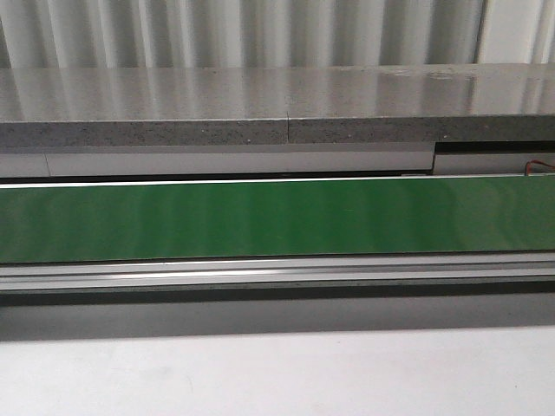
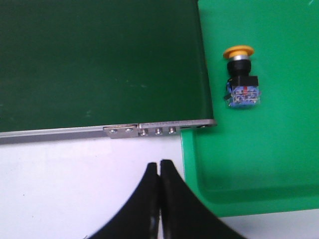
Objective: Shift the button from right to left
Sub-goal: 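Move the right gripper over the yellow-capped button in the green bin, then lower the right gripper and grasp the yellow-capped button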
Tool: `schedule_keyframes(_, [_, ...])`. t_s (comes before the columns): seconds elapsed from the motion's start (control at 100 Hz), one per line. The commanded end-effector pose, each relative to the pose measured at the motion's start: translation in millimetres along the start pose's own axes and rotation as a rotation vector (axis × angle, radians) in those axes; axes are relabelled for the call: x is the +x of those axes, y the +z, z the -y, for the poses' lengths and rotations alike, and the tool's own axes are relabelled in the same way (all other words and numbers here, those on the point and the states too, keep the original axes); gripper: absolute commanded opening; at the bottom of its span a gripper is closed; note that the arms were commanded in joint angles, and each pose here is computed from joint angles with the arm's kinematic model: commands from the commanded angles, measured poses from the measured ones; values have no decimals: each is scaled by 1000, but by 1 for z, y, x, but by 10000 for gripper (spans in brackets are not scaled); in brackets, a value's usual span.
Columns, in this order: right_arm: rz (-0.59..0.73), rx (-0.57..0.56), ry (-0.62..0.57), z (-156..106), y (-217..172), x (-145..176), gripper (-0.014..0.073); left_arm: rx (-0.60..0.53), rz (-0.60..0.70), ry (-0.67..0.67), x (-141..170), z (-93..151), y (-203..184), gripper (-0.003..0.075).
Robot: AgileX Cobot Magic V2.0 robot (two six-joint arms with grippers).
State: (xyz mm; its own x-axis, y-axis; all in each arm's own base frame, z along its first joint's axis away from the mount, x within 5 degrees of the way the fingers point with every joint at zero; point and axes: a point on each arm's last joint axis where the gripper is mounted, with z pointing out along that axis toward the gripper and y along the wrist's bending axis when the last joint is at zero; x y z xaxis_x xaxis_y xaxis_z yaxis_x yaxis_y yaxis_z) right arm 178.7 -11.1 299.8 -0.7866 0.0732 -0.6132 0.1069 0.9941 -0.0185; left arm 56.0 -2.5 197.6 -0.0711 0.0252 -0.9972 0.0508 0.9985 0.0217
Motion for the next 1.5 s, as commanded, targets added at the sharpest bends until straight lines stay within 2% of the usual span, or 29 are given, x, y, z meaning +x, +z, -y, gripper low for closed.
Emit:
schedule_keyframes(0.0, [-6,3,5,0,3,-21,29,2,66,-7,5,0,0,-20])
schedule_keyframes(0.05, [-41,4,6,-1,11,-25,120,2,66,-7,5,0,0,-20])
schedule_keyframes(0.17, [-94,1,9,-2,25,-35,424,2,66,-7,5,0,0,-20])
schedule_keyframes(0.24, [-114,-5,16,-4,32,-38,542,2,66,-7,5,0,0,-20])
schedule_keyframes(0.28, [-127,-10,21,-4,35,-40,566,2,66,-7,5,0,0,-20])
schedule_keyframes(0.45, [-138,-14,32,-5,41,-50,551,2,66,-7,5,0,0,-20])
schedule_keyframes(0.59, [-132,16,78,9,45,-62,551,2,66,-7,5,0,0,-20])
schedule_keyframes(0.91, [-190,134,222,72,72,-82,551,2,66,-7,5,0,0,-20])
schedule_keyframes(1.13, [-285,177,291,109,100,-78,551,2,66,-7,5,0,0,-20])
schedule_keyframes(1.49, [-391,119,231,121,155,-74,551,2,66,-7,5,0,0,-20])
